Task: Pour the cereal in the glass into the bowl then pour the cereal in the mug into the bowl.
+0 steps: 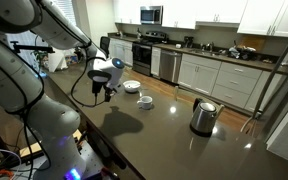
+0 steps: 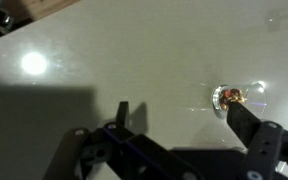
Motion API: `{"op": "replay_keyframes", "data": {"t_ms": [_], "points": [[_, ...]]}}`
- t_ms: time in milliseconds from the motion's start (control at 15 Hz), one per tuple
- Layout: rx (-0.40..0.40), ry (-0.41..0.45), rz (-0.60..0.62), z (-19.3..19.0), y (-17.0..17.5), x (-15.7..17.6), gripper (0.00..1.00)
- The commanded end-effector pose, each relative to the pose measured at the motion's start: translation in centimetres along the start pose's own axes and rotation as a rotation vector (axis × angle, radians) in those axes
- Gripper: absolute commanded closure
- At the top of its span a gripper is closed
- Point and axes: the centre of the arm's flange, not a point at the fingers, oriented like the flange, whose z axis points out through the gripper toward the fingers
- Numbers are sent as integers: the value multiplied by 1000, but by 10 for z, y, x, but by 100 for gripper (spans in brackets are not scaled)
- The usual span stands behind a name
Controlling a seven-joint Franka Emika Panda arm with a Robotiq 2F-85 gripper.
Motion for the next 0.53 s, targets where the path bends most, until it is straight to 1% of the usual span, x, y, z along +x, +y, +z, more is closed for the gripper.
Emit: {"op": "replay_keyframes", "data": {"t_ms": [0, 133, 200, 267, 333, 467], "points": [[123, -75, 64, 56, 2, 41, 0], [186, -104, 95, 71, 1, 54, 0], [197, -125, 80, 76, -3, 57, 0], [161, -91, 88, 49, 3, 35, 0], [160, -101, 92, 56, 4, 40, 0], [155, -103, 95, 58, 5, 41, 0]]}}
